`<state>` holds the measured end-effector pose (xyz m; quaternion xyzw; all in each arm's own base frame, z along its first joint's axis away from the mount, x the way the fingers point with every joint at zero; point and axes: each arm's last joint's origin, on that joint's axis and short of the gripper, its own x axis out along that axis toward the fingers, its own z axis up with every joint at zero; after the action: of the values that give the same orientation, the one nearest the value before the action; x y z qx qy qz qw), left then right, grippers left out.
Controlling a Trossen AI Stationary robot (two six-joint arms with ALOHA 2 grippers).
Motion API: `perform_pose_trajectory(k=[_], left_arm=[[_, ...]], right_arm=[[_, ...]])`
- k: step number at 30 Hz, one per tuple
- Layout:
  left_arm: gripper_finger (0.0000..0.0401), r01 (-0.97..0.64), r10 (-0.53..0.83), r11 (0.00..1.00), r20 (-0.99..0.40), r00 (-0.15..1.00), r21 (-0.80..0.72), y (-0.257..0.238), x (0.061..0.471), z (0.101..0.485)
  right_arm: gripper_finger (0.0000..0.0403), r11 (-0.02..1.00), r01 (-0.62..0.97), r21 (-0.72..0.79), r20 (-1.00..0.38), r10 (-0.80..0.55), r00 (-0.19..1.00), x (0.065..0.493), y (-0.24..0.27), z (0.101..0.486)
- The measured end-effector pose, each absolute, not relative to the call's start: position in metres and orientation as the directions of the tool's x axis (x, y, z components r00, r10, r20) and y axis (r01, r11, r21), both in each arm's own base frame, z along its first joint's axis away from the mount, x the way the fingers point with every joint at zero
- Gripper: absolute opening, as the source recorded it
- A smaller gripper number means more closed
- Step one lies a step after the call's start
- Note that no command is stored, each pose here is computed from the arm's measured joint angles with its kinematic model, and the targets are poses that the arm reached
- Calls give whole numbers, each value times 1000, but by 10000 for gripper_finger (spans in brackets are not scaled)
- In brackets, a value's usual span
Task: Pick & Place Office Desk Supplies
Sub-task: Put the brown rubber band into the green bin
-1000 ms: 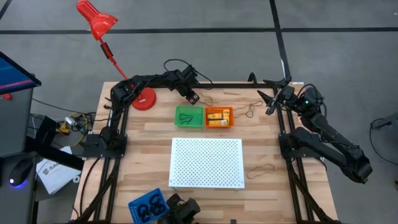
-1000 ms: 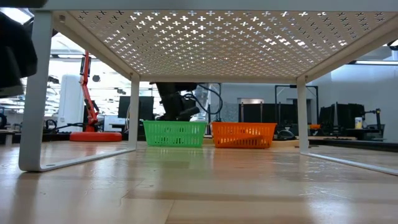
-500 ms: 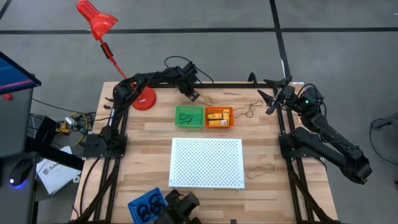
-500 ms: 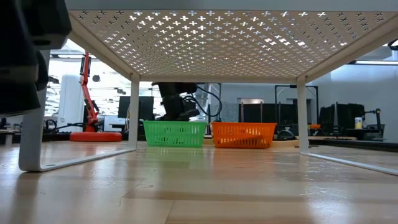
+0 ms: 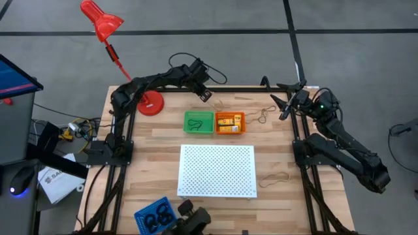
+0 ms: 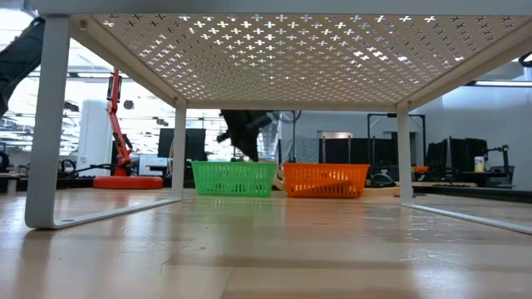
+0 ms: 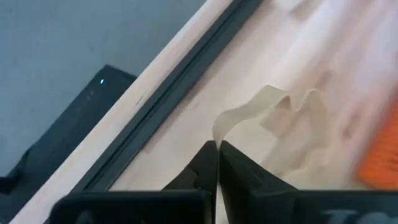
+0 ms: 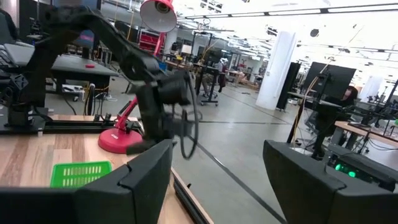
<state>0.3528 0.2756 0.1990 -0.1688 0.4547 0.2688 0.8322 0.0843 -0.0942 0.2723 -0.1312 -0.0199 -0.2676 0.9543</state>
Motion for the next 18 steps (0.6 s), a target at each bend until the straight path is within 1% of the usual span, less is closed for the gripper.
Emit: perform_pose_trajectory(k=[5,12,14,18], left_arm=[[1,-525,276,851,-816,507,-38,245,356,236],[1,-436,286,900,-713,640,-30,202,353,277],[1,-402,273,915,-683,678,-32,193,350,285],[1,-361,237,931,-670,703,-50,179,341,291]], right_arm=[[249,819,523,-234,101,-515,851,83,-95,272],[249,821,521,-233,99,-513,853,83,-95,271],[249,822,519,-236,93,-512,854,83,-95,271],[249,822,514,-247,77,-512,856,84,-95,269]])
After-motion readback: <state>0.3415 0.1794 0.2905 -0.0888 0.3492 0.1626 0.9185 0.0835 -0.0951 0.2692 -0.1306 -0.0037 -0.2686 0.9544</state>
